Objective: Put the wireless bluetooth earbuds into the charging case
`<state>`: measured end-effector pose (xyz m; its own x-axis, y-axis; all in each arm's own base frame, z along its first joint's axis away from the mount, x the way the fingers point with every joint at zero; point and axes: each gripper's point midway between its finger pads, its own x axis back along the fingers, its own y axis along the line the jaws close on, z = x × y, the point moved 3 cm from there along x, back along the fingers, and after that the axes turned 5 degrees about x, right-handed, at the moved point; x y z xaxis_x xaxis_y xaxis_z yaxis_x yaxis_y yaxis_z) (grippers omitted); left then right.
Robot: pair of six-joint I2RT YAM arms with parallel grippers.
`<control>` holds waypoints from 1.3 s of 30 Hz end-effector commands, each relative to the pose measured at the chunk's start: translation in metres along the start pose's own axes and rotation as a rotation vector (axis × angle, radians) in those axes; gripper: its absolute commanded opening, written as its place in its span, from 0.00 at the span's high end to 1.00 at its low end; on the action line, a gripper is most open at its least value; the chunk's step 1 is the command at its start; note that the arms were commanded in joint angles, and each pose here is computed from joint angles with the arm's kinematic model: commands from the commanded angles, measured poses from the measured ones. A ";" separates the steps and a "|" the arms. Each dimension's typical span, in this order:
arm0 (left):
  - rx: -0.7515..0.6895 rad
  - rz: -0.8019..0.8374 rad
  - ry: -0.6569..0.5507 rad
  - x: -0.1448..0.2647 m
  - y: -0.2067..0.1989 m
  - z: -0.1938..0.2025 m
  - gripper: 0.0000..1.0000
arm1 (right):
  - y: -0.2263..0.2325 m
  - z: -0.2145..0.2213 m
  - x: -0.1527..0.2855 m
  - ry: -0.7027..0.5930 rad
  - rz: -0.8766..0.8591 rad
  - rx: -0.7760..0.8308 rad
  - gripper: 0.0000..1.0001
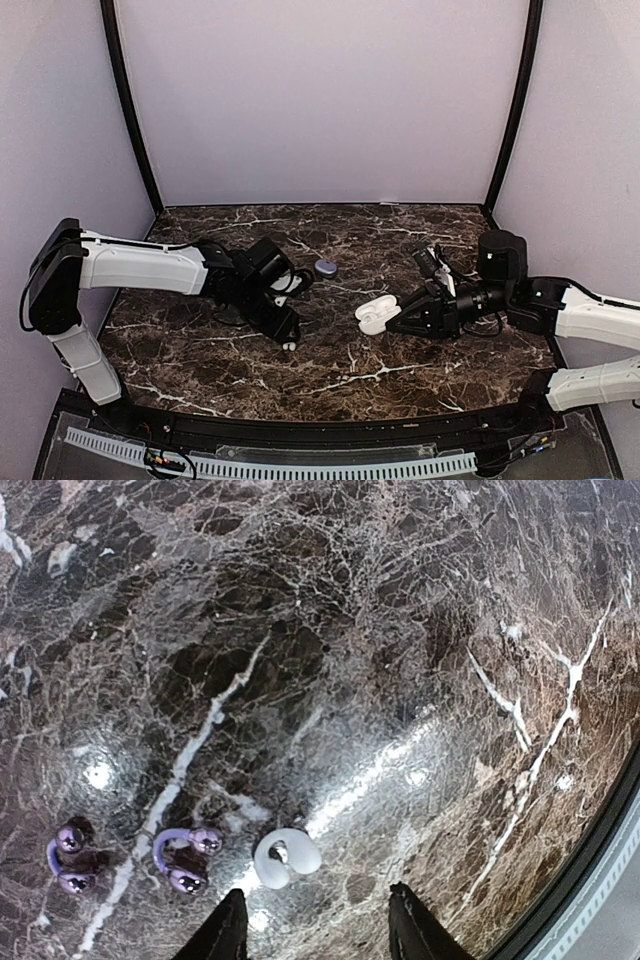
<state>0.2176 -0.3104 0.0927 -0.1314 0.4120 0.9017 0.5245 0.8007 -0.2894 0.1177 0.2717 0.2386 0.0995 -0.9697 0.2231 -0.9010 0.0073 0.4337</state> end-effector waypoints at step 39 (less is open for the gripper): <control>0.088 -0.138 0.033 -0.042 0.019 -0.018 0.33 | 0.003 -0.009 0.000 -0.016 -0.001 0.027 1.00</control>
<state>0.2336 -0.3326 0.0571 -0.1053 0.3758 0.9207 0.3981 0.8643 -0.3073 0.1186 0.2721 0.2338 0.0999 -0.9661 0.2382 -0.8944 0.0177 0.4468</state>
